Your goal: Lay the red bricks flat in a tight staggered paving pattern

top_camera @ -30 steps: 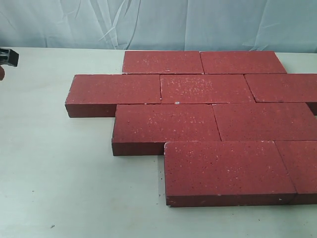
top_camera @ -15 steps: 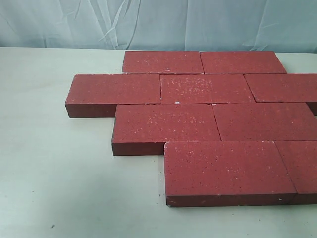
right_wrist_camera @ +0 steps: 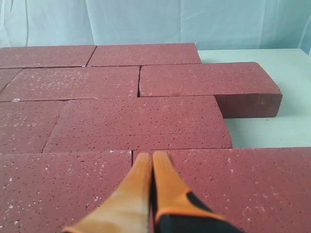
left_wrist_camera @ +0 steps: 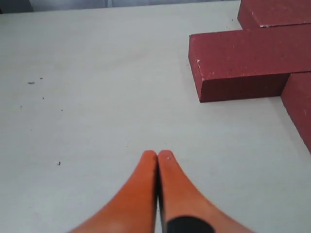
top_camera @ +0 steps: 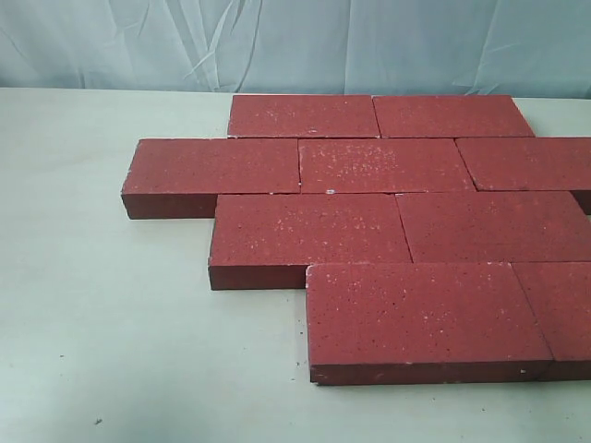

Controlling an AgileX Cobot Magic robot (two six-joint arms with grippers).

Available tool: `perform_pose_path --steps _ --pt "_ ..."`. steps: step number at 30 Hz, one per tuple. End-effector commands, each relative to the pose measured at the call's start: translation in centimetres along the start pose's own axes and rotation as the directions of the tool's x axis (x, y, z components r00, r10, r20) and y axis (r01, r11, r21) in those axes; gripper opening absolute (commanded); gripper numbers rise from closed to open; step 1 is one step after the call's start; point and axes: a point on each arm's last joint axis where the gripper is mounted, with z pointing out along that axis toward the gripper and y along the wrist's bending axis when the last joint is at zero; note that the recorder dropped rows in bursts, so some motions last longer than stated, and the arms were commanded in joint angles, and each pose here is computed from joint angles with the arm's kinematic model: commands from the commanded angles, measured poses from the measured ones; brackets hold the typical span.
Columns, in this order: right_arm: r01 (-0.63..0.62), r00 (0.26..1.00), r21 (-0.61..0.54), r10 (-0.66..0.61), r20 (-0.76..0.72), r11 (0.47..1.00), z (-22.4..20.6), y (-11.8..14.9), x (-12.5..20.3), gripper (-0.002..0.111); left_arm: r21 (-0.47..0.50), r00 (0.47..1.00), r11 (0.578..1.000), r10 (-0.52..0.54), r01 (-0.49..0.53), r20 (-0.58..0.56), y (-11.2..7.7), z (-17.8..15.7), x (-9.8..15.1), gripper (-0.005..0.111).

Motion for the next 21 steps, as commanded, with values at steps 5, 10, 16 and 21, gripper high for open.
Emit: perform_pose_path --steps 5,10,16,21 --pt "-0.003 1.0 0.004 0.003 0.017 1.0 0.0 0.0 0.0 -0.001 -0.017 0.982 0.999 0.039 -0.036 0.185 0.0 -1.8 2.3 0.0" --pt "-0.003 1.0 0.004 0.003 0.017 1.0 0.0 0.0 0.0 -0.001 -0.024 0.964 0.999 0.047 -0.042 0.262 0.0 -2.1 4.1 0.0" --pt "-0.003 1.0 0.004 0.003 0.014 1.0 0.0 0.0 0.0 -0.001 -0.024 0.966 0.999 0.047 -0.042 0.256 0.0 -1.5 5.4 0.0" --pt "-0.003 1.0 0.004 0.003 0.014 1.0 0.0 0.0 0.0 -0.001 -0.028 0.966 0.998 0.054 -0.049 0.254 0.0 -1.5 5.5 0.0"
